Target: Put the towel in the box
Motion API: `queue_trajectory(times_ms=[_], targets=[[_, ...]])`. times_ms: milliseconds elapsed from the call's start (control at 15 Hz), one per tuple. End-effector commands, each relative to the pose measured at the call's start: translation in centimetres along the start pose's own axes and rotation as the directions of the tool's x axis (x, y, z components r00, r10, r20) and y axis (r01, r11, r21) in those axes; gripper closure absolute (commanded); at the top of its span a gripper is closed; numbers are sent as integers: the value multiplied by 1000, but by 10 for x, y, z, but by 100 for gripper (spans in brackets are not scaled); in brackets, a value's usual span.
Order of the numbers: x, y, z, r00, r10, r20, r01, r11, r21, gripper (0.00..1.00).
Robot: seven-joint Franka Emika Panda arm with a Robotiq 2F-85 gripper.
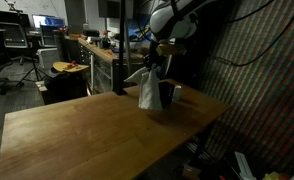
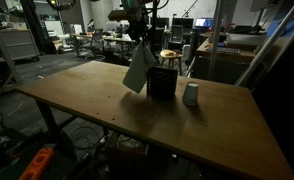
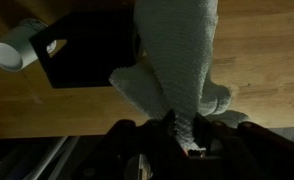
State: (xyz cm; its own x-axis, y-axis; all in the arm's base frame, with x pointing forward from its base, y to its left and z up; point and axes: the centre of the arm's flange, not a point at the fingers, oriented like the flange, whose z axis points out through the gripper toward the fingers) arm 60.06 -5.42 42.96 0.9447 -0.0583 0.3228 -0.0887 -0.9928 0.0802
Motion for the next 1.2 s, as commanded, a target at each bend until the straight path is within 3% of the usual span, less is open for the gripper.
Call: queue_trajectory(times_ms=[0,400,1133], targets=[[-9,30,-11,998,64,-28,-65,996,-61,93],[-12,74,1,990,140,-32,-143,981,-128,93],[-21,65,61,990,142,21,-139,983,-120,93]])
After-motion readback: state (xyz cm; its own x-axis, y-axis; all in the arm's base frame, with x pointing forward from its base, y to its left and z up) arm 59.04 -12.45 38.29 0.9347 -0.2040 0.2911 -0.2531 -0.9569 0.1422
